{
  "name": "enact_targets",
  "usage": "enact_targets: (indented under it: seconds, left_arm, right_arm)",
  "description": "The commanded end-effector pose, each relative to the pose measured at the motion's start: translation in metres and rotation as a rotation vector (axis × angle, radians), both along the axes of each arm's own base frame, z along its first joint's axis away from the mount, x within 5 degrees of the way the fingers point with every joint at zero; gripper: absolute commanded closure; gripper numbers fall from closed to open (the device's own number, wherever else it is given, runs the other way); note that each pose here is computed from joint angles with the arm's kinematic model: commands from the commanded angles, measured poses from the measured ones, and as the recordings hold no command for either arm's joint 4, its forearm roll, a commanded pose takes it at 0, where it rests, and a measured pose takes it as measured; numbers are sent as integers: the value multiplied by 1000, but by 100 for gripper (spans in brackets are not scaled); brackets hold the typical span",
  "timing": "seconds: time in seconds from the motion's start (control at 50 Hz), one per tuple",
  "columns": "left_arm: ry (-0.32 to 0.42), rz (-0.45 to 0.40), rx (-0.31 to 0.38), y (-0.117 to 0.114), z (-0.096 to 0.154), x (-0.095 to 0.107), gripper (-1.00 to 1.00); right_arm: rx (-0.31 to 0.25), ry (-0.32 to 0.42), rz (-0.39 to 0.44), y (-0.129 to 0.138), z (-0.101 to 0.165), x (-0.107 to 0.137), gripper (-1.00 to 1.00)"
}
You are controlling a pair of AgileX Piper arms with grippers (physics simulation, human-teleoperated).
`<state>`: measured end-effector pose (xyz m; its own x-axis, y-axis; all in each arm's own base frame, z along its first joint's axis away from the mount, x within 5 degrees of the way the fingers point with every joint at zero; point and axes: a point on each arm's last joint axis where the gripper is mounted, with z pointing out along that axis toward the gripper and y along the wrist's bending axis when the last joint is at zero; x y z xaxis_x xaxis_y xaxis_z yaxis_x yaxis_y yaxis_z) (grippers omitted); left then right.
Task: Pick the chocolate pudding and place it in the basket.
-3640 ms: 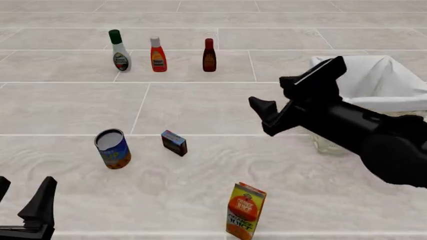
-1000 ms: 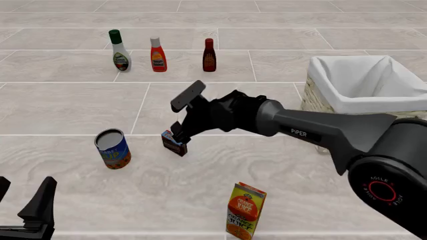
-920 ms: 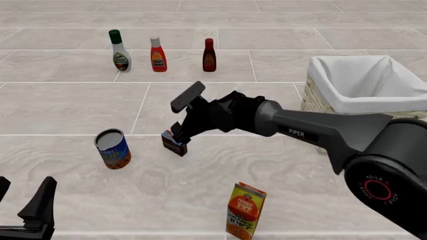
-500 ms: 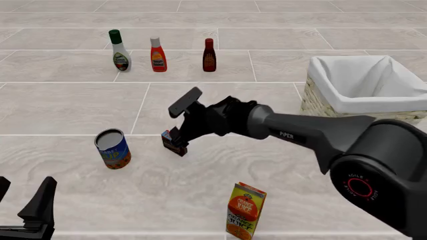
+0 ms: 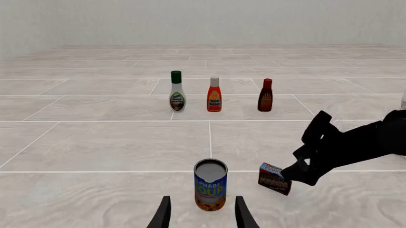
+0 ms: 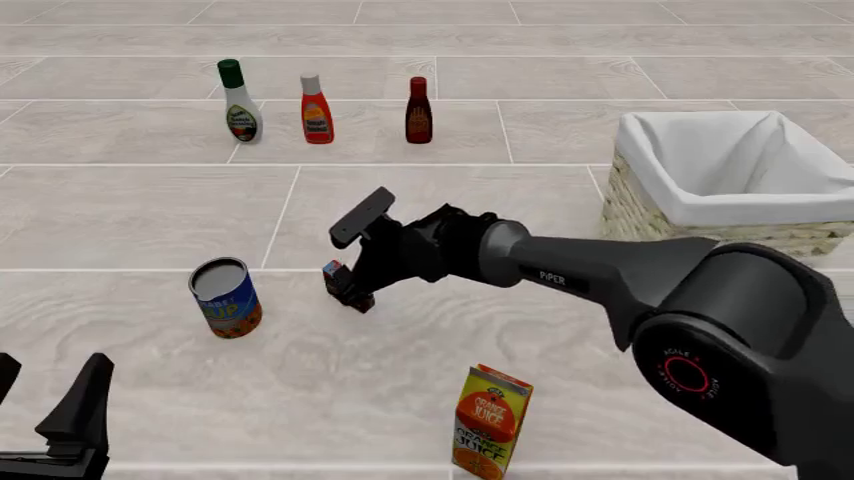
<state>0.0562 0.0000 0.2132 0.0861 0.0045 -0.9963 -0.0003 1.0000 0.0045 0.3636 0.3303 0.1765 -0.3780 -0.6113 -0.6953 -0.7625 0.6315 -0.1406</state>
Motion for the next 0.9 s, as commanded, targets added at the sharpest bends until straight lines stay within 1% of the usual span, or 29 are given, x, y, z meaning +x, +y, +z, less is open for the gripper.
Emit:
enact_targets:
  seconds: [0.02, 0.22, 0.28, 0.38, 0.64, 0.9]
  left_arm:
    - [0, 0, -1, 0, 0, 0, -100]
    - [0, 0, -1, 0, 0, 0, -100]
    - [0, 0, -1, 0, 0, 0, -100]
    - [0, 0, -1, 0, 0, 0, -100]
    - [0, 0, -1, 0, 0, 0, -100]
    - [0, 0, -1, 0, 0, 0, -100]
  right_arm:
    - [-4, 4, 0, 2, -4, 3, -100]
    - [-5, 8, -2, 4, -12, 4, -100]
    - [3, 8, -5, 5, -11, 4, -100]
    - [-3, 11, -8, 5, -17, 8, -100]
    - [-7, 24, -7, 9, -27, 7, -100]
    - [-11, 27, -8, 11, -32, 10, -100]
